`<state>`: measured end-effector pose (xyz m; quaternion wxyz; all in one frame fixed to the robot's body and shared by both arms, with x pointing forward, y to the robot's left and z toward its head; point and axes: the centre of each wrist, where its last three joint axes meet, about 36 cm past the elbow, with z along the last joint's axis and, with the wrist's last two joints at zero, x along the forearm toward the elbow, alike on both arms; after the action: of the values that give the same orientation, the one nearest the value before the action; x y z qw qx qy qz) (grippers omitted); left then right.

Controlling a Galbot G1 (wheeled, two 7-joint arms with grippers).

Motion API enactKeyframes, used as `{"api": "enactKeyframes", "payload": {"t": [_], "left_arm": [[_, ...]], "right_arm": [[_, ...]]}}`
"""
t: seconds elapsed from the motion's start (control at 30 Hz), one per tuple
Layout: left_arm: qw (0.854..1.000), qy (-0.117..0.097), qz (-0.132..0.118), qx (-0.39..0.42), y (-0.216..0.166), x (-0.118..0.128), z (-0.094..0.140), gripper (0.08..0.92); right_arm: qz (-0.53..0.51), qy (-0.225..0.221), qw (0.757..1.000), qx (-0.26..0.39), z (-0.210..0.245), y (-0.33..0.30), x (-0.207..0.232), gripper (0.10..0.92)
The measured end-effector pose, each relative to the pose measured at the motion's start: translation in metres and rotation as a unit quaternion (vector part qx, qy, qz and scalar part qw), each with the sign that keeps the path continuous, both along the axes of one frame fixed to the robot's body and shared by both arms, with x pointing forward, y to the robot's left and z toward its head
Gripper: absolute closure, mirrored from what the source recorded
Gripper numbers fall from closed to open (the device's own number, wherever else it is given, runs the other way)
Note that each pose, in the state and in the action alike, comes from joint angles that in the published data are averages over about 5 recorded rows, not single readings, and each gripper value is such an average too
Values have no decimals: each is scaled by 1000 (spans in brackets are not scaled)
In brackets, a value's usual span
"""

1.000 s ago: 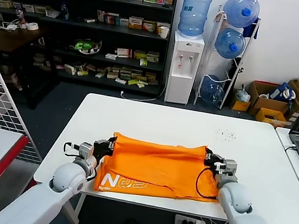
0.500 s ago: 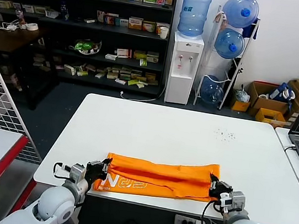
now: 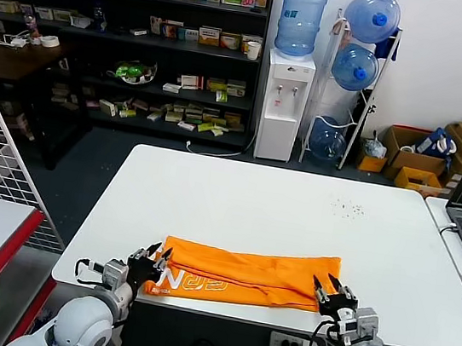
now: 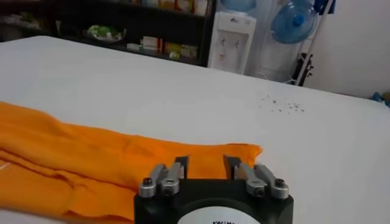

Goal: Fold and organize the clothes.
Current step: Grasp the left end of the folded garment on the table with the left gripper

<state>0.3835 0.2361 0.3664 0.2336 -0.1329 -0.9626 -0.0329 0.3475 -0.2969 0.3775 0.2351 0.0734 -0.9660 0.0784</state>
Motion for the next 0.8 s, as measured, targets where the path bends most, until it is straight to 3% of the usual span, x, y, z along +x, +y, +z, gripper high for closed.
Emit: {"api": "enactKeyframes", "payload": {"t": [0.23, 0.4, 0.47, 0.6, 0.8], "left_arm": [[999, 32, 28, -29, -3, 6, -4, 315], [996, 59, 48, -48, -5, 12, -11, 210], [995, 68, 53, -53, -5, 14, -13, 226], [993, 82, 58, -58, -4, 14, -16, 336], [992, 86, 58, -65, -5, 13, -18, 509]], "right_arm": [[4, -3, 1000, 2, 3, 5, -6, 257], [6, -5, 1000, 3, 6, 6, -10, 203], [7, -6, 1000, 3, 7, 7, -11, 200], [7, -6, 1000, 4, 9, 8, -12, 200], [3, -9, 1000, 7, 10, 11, -11, 200]]}}
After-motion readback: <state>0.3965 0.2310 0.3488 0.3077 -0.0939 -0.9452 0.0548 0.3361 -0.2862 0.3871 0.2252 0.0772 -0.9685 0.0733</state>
